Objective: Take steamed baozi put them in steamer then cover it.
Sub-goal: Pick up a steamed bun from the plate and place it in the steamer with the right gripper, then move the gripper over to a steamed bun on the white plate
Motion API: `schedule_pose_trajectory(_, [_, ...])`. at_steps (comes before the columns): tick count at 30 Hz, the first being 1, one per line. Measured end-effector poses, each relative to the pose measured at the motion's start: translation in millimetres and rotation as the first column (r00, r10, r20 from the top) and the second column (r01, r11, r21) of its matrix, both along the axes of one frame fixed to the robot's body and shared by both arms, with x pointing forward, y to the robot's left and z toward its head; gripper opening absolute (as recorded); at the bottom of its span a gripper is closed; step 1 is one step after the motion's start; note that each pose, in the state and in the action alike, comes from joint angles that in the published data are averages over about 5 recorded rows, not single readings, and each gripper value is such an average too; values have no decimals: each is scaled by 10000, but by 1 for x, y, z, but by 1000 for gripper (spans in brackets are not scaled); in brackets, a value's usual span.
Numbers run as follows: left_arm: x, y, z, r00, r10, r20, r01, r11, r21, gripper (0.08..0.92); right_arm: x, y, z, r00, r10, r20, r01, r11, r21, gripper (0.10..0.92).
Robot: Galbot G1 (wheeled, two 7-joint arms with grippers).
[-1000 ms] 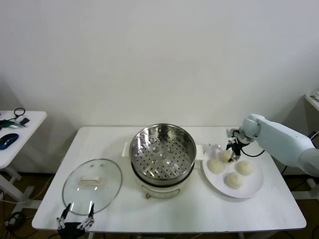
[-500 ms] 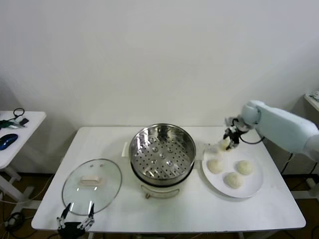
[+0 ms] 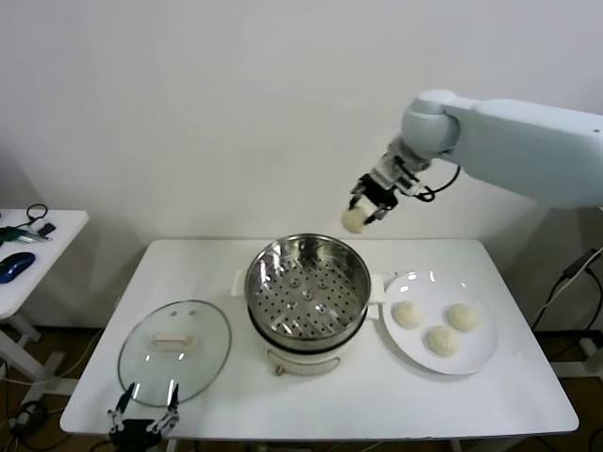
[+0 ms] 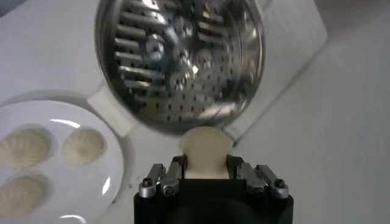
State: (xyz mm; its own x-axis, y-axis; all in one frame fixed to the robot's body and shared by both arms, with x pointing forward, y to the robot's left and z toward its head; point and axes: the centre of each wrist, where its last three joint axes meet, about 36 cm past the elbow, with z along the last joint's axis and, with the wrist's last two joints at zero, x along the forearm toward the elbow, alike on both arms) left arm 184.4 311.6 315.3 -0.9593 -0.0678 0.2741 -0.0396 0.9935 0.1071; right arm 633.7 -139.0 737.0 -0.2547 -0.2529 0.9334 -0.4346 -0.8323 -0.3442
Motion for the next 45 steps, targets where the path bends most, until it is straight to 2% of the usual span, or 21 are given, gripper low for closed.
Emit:
schedule_pose_trajectory(10, [0,-2,0,10000,47,84,-47,10000,5,823,3,26,-71,9853,1690,254,-1670,9838,-658,475])
schedule_pose_trajectory(20, [0,-1,-4,9999,102,55,-102,9999,39,823,23,40,-137,9730,2251,508,-2212,9725,-732,481])
schedule_pose_trajectory(27, [0,-2,-6,9999,134,73,-135,9999,31,823,32,53,-162,9669,2464,656,-2425,9681,-626,495])
schedule_pose_trajectory(33, [-1,-3,-6,9999,119,85,-120,9999,79,823,36,57,-160,9660,2513,607,-2492,9676,-403,642])
schedule_pose_trajectory(38, [-3,-6,-6,10000,17,84,-18,9999,131,823,43,52,-134,9745,2214,372,-2210,9752,-154,778])
schedule_pose_trajectory(41, [-3,-8,-7,10000,-42,73,41,9998,170,823,50,42,-112,9839,1774,214,-1774,9841,-36,816])
schedule_pose_trajectory(45, [-3,-9,-8,9999,-109,73,108,9997,210,823,62,17,-80,9970,763,-136,-762,9970,118,822])
